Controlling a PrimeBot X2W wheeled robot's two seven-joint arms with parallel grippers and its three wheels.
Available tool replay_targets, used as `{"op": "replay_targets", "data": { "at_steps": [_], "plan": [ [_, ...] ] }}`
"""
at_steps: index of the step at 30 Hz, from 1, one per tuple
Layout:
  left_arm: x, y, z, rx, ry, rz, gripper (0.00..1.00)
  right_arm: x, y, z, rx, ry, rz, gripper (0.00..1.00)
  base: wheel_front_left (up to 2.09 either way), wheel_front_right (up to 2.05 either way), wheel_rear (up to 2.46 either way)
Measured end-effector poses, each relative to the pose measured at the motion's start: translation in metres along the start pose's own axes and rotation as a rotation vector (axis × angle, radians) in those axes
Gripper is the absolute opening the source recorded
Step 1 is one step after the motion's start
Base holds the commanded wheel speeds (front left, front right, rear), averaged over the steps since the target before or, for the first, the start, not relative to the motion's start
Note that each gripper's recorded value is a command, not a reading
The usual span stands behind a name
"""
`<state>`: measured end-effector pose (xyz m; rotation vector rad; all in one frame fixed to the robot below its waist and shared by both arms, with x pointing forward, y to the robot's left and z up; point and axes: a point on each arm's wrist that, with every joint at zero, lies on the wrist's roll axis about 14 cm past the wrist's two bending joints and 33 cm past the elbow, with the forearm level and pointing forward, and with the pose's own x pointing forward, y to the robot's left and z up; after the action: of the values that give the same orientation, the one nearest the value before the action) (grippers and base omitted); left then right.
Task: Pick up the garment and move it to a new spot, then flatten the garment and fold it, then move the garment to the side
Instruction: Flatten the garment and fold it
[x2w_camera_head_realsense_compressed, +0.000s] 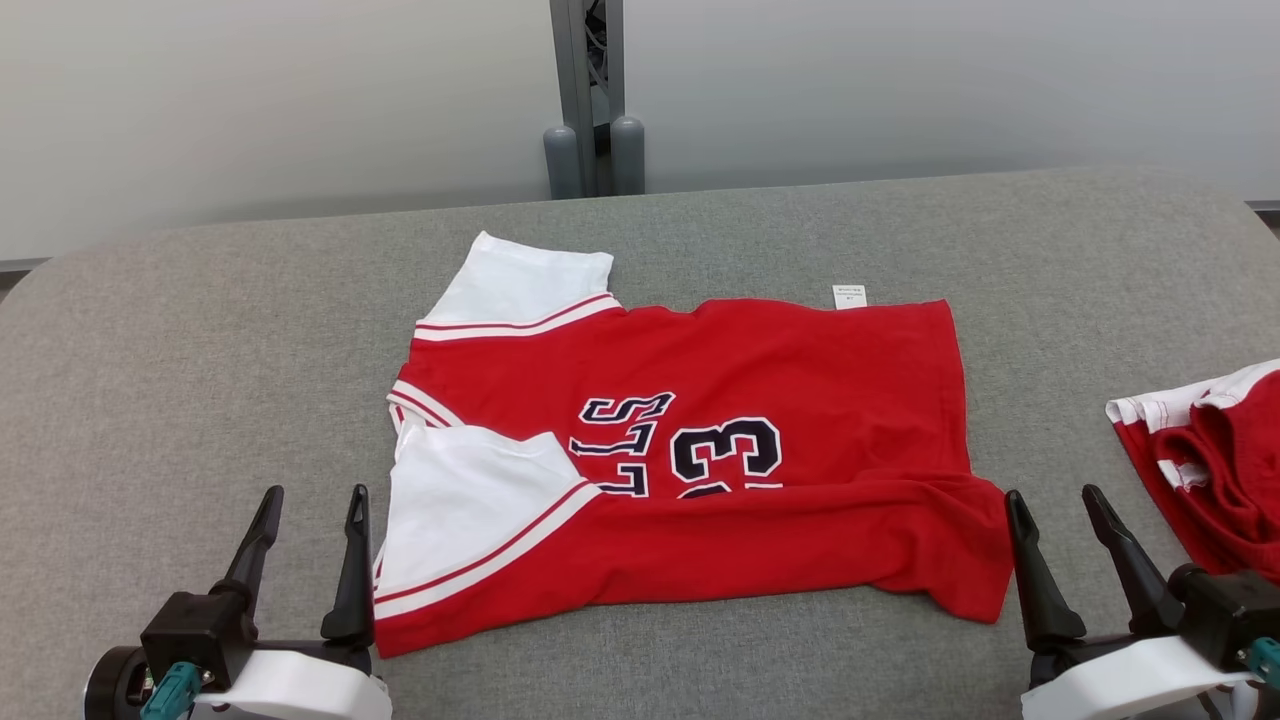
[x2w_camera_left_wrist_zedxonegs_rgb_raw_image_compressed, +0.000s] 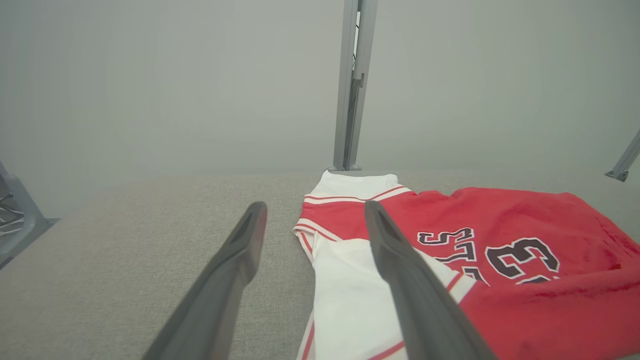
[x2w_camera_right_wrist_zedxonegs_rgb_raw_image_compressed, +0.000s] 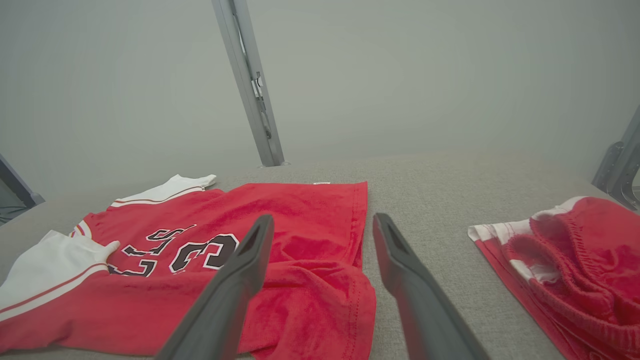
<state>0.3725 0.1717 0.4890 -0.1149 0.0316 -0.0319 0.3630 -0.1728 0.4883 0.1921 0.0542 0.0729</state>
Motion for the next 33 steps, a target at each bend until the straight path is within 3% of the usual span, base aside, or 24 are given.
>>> {"op": "replay_targets", "data": {
  "at_steps": [20, 26, 33],
  "plan": [
    [0.008, 0.002, 0.001, 0.012, 0.012, -0.007, 1.0, 0.005, 0.003, -0.008, 0.008, 0.041, 0.009, 1.0, 0.0, 0.0, 0.0],
    [0.01, -0.01, -0.037, -0.021, 0.176, -0.06, 1.0, 0.003, -0.009, -0.043, 0.002, 0.178, -0.025, 1.0, 0.0, 0.0, 0.0],
    [0.0, -0.01, -0.089, -0.079, 0.369, -0.044, 1.0, -0.006, -0.019, -0.089, 0.024, 0.332, -0.062, 1.0, 0.0, 0.0, 0.0]
  ]
}}
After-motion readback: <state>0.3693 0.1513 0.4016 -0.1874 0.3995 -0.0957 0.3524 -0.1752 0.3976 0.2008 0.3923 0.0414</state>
